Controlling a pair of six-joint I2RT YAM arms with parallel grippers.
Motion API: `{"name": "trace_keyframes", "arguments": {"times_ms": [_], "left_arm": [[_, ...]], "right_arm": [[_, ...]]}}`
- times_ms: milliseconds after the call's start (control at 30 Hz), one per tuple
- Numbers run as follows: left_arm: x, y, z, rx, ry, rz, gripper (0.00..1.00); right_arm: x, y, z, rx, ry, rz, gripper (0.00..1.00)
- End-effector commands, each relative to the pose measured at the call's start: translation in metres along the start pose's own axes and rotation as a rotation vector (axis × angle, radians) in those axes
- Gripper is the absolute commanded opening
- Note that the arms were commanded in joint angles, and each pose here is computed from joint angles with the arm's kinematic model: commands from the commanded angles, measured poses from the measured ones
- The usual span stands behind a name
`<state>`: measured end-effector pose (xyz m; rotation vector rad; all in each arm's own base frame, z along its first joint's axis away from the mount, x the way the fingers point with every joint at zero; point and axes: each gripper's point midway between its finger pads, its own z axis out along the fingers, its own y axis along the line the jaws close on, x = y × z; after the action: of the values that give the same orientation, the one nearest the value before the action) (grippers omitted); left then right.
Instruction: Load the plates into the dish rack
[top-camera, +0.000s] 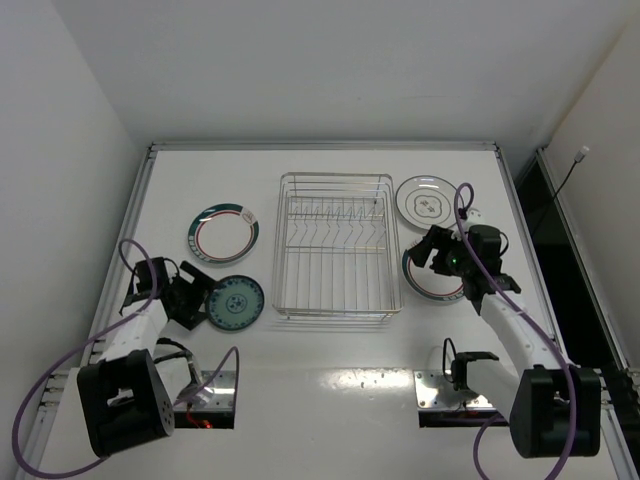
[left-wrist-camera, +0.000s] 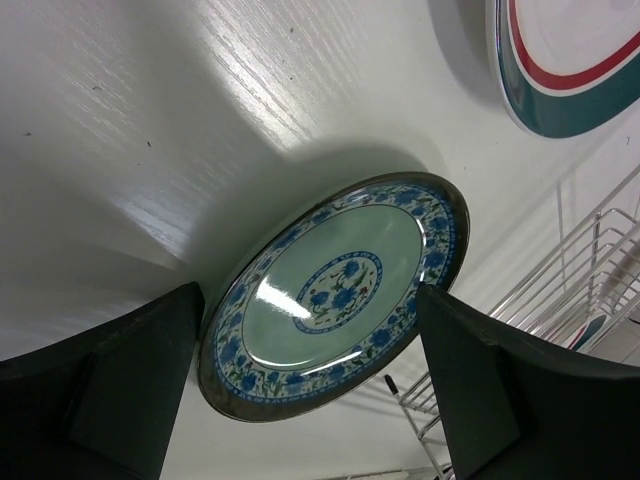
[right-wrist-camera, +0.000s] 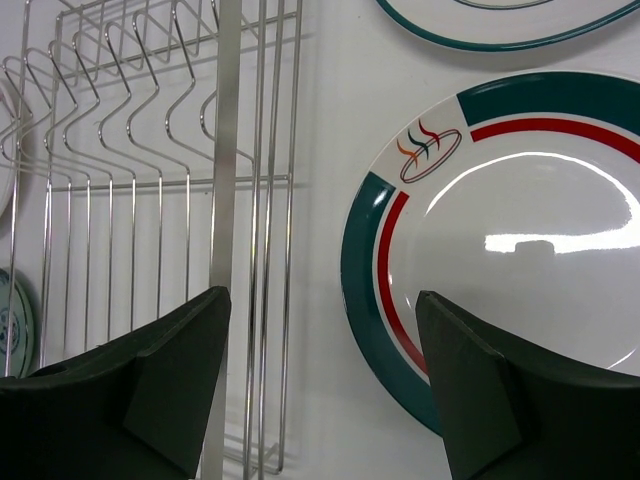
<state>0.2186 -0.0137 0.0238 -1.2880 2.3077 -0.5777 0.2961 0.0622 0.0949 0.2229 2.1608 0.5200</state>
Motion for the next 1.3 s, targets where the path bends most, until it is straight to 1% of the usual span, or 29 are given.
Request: {"name": "trace_keyframes", "arguments": {"times_ms": [0,33,100,133,233,267,500,667,833,967,1067,1100,1233,1267], "left_arm": [[-0.001,-0.005,0.001,0.031,0.012,0.005,0.84],[-0.002,-0.005,0.003,0.03,0.013,0.013,0.83],[0.005,-0.006,0.005,0.048,0.044,0.018,0.76],[0.004,-0.01,0.005,0.066,0.041,0.033,0.65],[0.008,-0.013,0.004,0.081,0.06,0.04,0.49],[0.01,-0.015,0.003,0.091,0.06,0.064,0.44],[0.02,-0.024,0.002,0.143,0.082,0.104,0.43],[0.035,-0.017,0.01,0.105,0.133,0.13,0.53],[0.042,-0.008,0.017,0.083,0.121,0.146,0.53],[0.045,-0.005,0.023,0.106,0.107,0.154,0.53],[0.043,-0.01,0.025,0.139,0.092,0.165,0.41],[0.045,-0.009,0.025,0.148,0.096,0.177,0.29],[0.045,-0.012,0.024,0.164,0.096,0.19,0.12],[0.044,-0.015,0.022,0.175,0.086,0.195,0.1]], "right_arm": [[-0.011,0.004,0.003,-0.028,-0.041,-0.029,0.72],[-0.009,0.004,0.002,-0.025,-0.032,-0.026,0.72],[-0.007,0.002,0.004,-0.022,-0.024,-0.024,0.72],[-0.007,0.002,0.004,-0.022,-0.024,-0.023,0.72],[-0.004,0.001,0.005,-0.019,-0.015,-0.02,0.72],[-0.004,0.001,0.005,-0.019,-0.015,-0.02,0.72],[-0.004,-0.004,0.007,0.003,-0.005,-0.01,0.72],[-0.006,-0.003,0.006,0.003,-0.005,-0.01,0.72],[-0.006,-0.003,0.006,0.003,-0.005,-0.01,0.72],[-0.006,-0.003,0.006,0.003,-0.005,-0.01,0.72],[-0.004,-0.004,0.007,0.006,0.003,-0.007,0.72],[-0.004,-0.004,0.007,0.006,0.003,-0.007,0.72],[-0.002,-0.006,0.009,0.009,0.011,-0.004,0.72],[-0.002,-0.006,0.009,0.009,0.011,-0.004,0.72]]}}
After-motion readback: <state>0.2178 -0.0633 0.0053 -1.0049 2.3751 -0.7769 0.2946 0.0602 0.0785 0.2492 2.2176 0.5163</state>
